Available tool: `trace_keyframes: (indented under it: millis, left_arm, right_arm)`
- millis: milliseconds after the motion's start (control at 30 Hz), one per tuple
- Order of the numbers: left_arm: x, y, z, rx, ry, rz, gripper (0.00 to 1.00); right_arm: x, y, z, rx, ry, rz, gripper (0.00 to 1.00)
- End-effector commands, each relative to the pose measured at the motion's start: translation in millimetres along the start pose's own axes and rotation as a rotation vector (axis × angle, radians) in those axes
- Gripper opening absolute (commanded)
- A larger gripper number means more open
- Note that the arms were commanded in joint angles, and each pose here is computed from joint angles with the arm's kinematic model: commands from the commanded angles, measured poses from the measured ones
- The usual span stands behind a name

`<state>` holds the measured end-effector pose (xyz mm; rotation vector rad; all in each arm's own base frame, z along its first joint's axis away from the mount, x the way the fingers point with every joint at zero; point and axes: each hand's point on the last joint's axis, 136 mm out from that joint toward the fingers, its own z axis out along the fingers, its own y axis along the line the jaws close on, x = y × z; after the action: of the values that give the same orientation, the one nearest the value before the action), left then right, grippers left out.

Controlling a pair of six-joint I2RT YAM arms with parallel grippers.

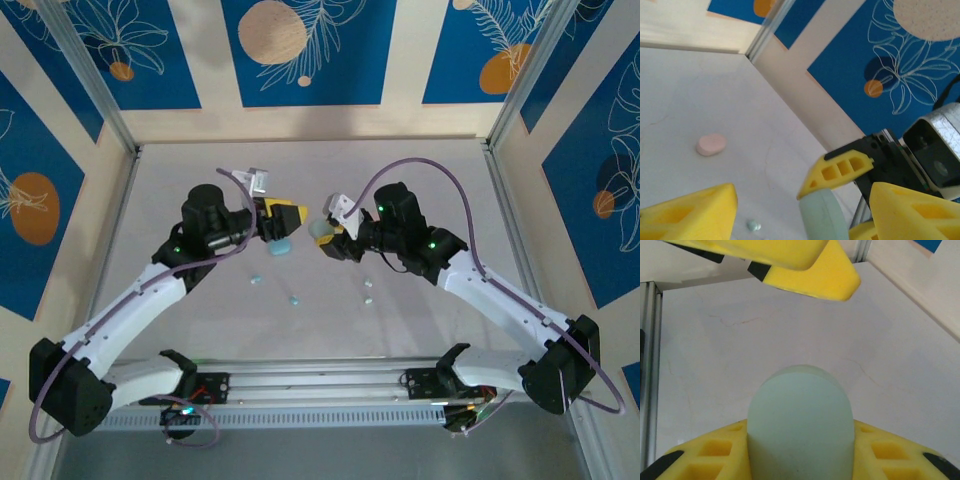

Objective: Insert wireless bluetooth earbuds into charging case

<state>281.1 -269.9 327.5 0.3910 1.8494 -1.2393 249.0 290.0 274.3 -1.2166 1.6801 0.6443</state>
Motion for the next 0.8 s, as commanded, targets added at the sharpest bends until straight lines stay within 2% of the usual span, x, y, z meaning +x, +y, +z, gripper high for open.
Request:
trace_keyframes:
  millis: [0,400,633,767]
  left_arm:
    - [1,-21,5,0.06,0.052,0.043,0.68]
    - [22,-26,20,0.087,0.145,0.029,0.5]
    - [20,-13,22,0.004,0.126,-0.026,0.29]
    - [14,-7,21,-0.035,0.078,-0.108,0.18]
  right_arm:
    - [-12,-3,1,0.03,-0.04,-0.058,0.33]
    - [-18,-10,5,0.079,-0.057,-0.068,0.34]
    - [-20,-8,6,0.098,-0.061,-0.111,0.35]
    - [-25,-9,2,0.139,-0.113,-0.171,0.42]
